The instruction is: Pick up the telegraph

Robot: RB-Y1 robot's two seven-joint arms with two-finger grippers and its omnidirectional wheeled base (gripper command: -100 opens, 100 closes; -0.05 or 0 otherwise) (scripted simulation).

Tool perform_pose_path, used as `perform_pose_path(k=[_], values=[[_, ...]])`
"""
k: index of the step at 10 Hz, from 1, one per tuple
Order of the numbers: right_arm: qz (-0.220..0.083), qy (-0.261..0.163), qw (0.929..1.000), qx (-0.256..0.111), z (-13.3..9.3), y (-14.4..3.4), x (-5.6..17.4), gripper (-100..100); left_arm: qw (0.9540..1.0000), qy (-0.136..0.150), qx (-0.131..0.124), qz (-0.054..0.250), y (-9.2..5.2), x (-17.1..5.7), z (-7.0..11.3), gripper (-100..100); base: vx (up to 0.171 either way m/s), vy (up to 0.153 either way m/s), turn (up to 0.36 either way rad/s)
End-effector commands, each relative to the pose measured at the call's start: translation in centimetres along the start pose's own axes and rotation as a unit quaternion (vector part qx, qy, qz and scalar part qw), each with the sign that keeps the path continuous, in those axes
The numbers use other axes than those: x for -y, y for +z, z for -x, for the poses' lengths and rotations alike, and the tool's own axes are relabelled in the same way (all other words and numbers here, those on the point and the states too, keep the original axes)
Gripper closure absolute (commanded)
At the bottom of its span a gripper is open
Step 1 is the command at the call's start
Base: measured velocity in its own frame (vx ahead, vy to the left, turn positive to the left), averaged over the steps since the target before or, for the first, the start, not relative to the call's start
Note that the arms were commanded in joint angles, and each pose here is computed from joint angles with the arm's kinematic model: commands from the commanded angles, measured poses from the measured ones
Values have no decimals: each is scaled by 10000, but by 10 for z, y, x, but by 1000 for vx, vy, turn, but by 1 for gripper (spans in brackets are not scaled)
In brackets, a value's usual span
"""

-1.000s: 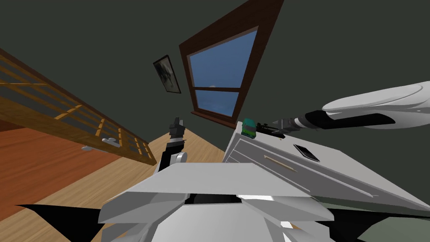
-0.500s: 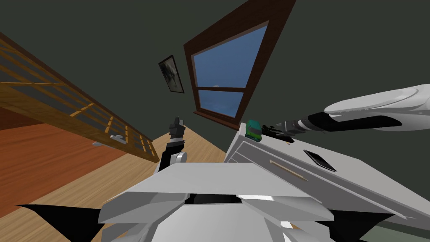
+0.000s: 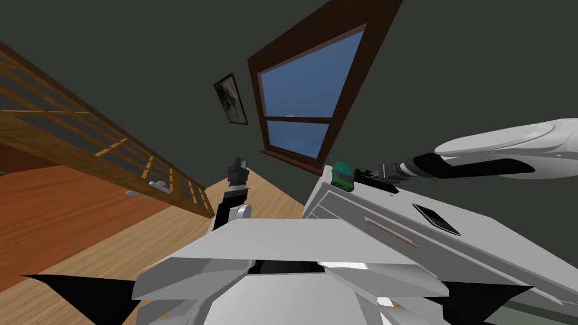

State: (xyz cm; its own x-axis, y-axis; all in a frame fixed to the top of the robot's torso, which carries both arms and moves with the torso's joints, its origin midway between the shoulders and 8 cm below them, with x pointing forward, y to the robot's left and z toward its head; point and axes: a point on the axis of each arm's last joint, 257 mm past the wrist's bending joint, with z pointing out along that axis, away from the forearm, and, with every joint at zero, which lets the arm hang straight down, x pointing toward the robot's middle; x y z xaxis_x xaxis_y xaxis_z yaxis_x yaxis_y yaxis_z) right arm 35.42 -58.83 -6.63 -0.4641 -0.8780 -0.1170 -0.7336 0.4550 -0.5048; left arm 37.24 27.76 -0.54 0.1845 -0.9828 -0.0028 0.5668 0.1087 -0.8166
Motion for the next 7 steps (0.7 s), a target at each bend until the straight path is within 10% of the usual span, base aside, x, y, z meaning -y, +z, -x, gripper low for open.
perform_pose_path(k=[1, 2, 3, 4, 6, 7], values=[[0, 0, 10000, 0, 0, 0, 0, 100, 10000, 0, 0, 0, 0, 0, 0, 0, 0, 0, 0], [1, 0, 10000, 0, 0, 0, 0, 100, 10000, 0, 0, 0, 0, 0, 0, 0, 0, 0, 0], [1, 0, 10000, -1, 0, 0, 0, 0, 10000, 0, 0, 0, 0, 0, 0, 0, 0, 0, 0], [-3, -22, 10000, 12, 8, -10, 4, 100, 10000, 0, 0, 0, 0, 0, 0, 0, -22, -12, -67], [-5, -29, 10000, 12, 9, -10, 5, 100, 10000, 0, 0, 0, 0, 0, 0, 0, -25, -15, -24], [0, -28, 10000, 15, 9, -10, 5, 0, 10000, 0, 0, 0, 0, 0, 0, 0, 0, 0, 0]])
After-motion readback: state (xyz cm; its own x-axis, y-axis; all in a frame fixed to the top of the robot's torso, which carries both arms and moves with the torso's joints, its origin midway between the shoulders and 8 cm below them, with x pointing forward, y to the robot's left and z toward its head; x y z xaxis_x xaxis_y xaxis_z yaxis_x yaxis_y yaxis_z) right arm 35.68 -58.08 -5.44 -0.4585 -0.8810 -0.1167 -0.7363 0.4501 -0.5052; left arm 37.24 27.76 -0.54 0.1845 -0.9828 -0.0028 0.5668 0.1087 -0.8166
